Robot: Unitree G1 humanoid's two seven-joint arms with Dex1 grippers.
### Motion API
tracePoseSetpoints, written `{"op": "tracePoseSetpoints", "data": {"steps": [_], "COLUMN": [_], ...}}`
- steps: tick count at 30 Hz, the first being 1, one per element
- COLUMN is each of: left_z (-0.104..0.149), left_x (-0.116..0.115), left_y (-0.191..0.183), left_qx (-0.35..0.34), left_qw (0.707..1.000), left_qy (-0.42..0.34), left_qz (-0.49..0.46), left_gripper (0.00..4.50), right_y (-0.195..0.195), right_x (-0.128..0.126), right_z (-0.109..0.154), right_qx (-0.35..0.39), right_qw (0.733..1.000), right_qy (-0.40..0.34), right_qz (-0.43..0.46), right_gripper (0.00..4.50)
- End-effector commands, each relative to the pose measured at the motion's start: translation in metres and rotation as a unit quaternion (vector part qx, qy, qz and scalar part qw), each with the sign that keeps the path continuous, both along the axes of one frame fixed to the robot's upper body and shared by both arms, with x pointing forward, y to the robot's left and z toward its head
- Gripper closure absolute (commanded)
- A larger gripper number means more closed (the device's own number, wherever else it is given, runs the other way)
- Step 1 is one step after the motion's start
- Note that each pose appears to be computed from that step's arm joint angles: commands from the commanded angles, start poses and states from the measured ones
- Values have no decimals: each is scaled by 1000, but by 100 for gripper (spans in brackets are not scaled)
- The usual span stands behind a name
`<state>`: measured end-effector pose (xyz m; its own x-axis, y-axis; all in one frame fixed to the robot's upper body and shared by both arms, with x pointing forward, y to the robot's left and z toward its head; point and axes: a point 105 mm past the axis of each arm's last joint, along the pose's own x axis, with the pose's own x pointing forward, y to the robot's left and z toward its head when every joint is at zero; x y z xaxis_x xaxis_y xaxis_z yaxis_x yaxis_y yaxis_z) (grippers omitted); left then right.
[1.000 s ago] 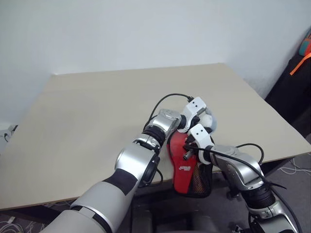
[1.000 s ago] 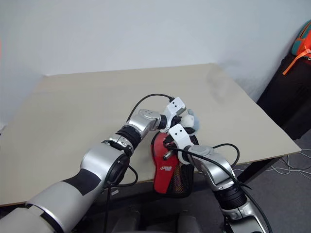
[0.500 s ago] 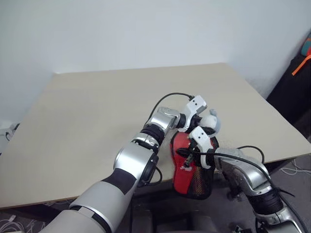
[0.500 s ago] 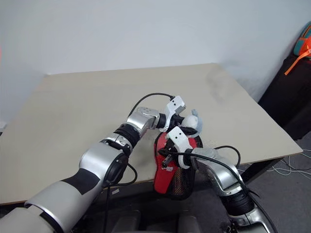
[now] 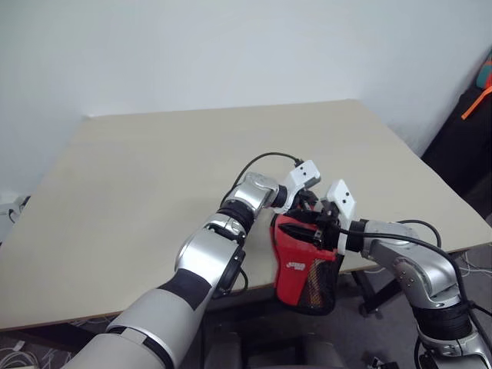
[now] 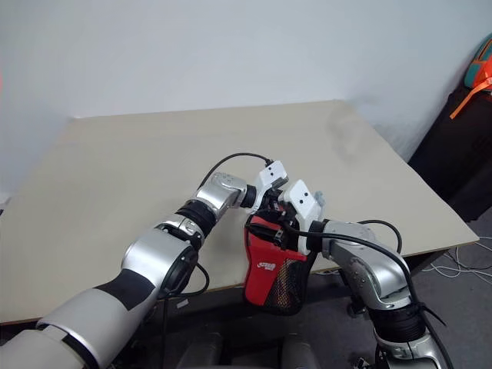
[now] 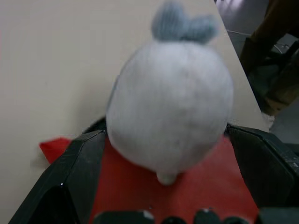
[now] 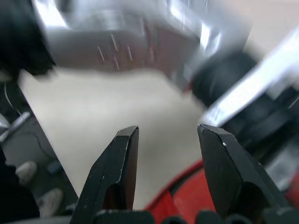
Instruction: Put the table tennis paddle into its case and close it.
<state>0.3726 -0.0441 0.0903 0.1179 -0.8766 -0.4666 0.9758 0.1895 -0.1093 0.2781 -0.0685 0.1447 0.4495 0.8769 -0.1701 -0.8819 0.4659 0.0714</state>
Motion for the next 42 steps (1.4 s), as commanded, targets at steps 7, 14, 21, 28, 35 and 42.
{"op": "tracePoseSetpoints", "data": {"steps": [7, 14, 21, 28, 35, 42], "left_z": [56, 48, 26, -5, -19, -22], "left_x": [40, 32, -25, -55, -53, -49], "left_y": [49, 73, 46, 31, 28, 26], "left_qx": [-70, -57, -59, -28, -1, 3], "left_qw": [993, 996, 995, 996, 998, 999], "left_qy": [-34, -42, -29, -15, -23, -12], "left_qz": [89, 51, -72, -78, -53, -42], "left_gripper": [5, 5, 5, 5, 5, 5], "right_y": [-24, -53, -71, -98, -111, -121], "right_x": [11, 37, 52, 59, 57, 54], "right_z": [34, 28, 17, -16, -25, -40], "right_qx": [43, 13, -11, -87, -93, -116], "right_qw": [997, 990, 984, 970, 962, 949], "right_qy": [-57, -65, -32, 25, 58, 105], "right_qz": [-40, -126, -176, -225, -251, -273], "right_gripper": [227, 227, 135, 4, 4, 4]}}
